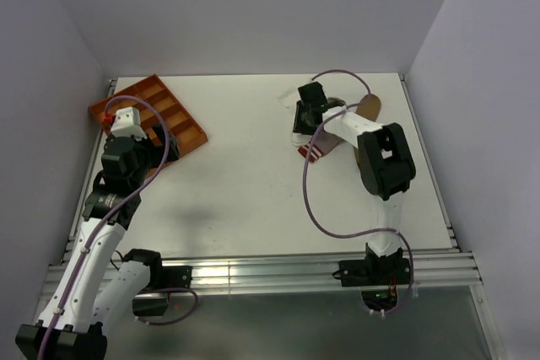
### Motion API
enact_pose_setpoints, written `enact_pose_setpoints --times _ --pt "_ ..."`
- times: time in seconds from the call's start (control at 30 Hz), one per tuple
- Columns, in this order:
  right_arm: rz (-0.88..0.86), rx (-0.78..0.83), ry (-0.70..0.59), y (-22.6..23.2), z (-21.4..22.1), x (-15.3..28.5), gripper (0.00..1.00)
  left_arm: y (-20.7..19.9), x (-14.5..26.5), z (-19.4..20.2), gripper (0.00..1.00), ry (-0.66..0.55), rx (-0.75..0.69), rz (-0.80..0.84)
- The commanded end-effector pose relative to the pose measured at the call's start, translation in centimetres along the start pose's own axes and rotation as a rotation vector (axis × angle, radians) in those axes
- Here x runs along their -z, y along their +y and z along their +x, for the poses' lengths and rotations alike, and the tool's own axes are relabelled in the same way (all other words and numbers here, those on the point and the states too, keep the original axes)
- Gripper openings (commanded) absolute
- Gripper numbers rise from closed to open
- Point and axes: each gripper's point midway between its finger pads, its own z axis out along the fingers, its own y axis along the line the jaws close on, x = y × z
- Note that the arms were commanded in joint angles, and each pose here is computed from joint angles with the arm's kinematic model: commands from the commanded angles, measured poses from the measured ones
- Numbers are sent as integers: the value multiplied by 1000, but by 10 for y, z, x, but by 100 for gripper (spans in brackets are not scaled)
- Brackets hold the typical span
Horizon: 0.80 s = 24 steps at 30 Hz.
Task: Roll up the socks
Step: Move the sock to the center of the board.
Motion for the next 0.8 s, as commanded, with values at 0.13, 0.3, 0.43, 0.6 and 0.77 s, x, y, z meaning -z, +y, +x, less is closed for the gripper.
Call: enact_pose_setpoints --times 0.13,0.3,0.43,0.6,0.77 --pt "-101 41 126 22 18 -24 33 -16 5 -13 93 -39 -34 59" --pt "-175 131 246 57 89 -12 32 -22 5 -11 92 -26 -38 85" --pt "-268 247 324 99 151 23 30 -22 6 -12 92 -27 -36 87" --pt "-300 462 439 112 227 73 26 -23 5 -12 92 -22 -36 91" --pt "-69 449 374 36 226 91 26 -25 5 -11 92 -21 -36 100"
